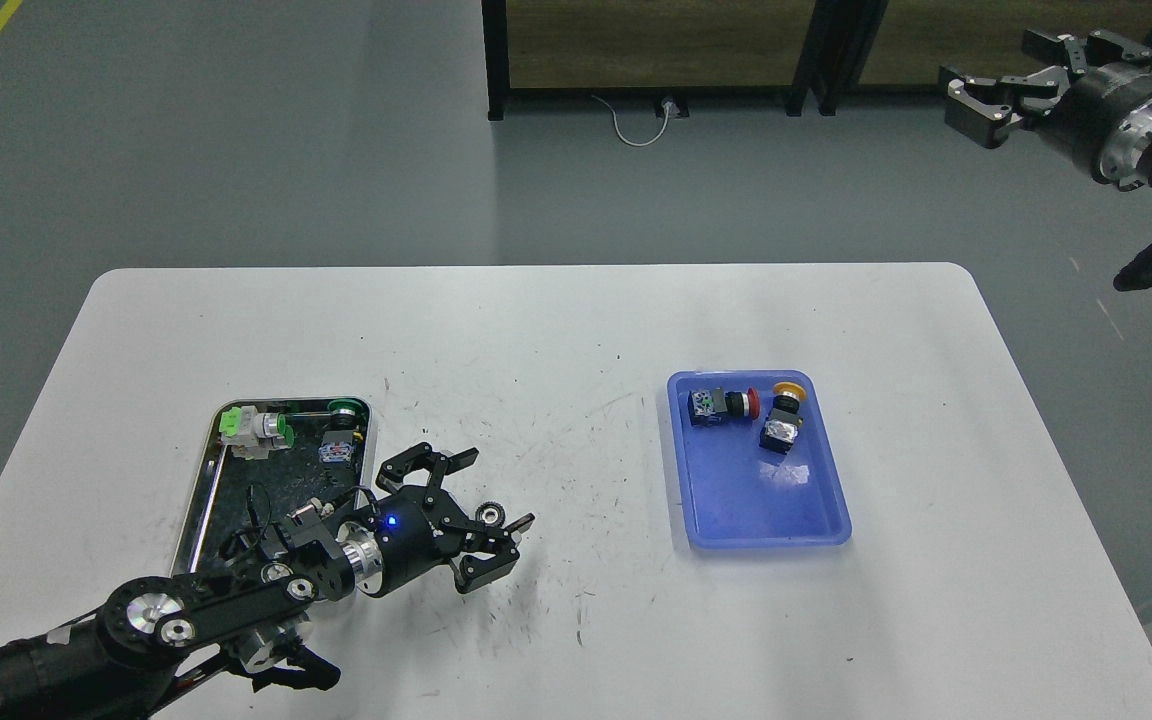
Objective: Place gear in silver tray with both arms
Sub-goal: 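Reach the left gripper to the second gear and grasp it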
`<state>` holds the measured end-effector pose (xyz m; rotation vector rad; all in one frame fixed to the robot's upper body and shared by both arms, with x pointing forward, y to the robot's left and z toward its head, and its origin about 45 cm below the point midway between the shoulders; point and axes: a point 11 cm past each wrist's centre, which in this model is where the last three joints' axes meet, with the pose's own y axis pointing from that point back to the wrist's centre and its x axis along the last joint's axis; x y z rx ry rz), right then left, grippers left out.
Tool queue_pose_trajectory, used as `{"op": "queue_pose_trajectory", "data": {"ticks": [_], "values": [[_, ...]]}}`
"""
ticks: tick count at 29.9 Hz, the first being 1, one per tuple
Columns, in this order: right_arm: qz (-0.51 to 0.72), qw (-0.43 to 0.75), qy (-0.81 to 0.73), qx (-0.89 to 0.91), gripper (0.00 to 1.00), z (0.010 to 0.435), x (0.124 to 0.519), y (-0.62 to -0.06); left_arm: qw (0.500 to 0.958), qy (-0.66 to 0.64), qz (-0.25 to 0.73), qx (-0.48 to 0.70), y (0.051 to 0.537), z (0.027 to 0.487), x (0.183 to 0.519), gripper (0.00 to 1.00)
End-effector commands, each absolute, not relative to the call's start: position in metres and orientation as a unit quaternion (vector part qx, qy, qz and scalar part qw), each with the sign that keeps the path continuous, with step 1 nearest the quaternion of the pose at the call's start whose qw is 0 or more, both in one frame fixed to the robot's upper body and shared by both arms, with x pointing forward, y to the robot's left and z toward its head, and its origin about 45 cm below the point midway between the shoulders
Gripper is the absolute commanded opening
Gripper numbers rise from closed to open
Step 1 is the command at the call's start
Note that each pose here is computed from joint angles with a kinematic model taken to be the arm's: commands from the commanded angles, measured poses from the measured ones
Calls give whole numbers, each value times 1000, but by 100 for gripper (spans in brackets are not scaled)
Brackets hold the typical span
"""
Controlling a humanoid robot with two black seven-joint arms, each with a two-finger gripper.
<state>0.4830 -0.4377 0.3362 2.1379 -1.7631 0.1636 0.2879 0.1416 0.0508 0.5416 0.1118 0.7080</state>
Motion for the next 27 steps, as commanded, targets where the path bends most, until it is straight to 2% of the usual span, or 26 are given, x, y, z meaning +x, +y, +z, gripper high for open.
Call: {"op": "queue_pose_trajectory", "data": {"ticks": [1, 10, 14, 27], "values": [[59, 183, -626, 755, 88, 336, 483, -438, 900, 53, 342, 267, 137, 42, 286, 98], [61, 183, -626, 755, 88, 337, 484, -438, 892, 53, 353, 276, 146, 31, 289, 98], [60, 186, -627, 754, 88, 336, 483, -438, 888, 55, 359, 280, 153, 25, 287, 94], [60, 187, -627, 754, 88, 334, 483, -438, 891, 55, 345, 291, 152, 19, 278, 63]]}}
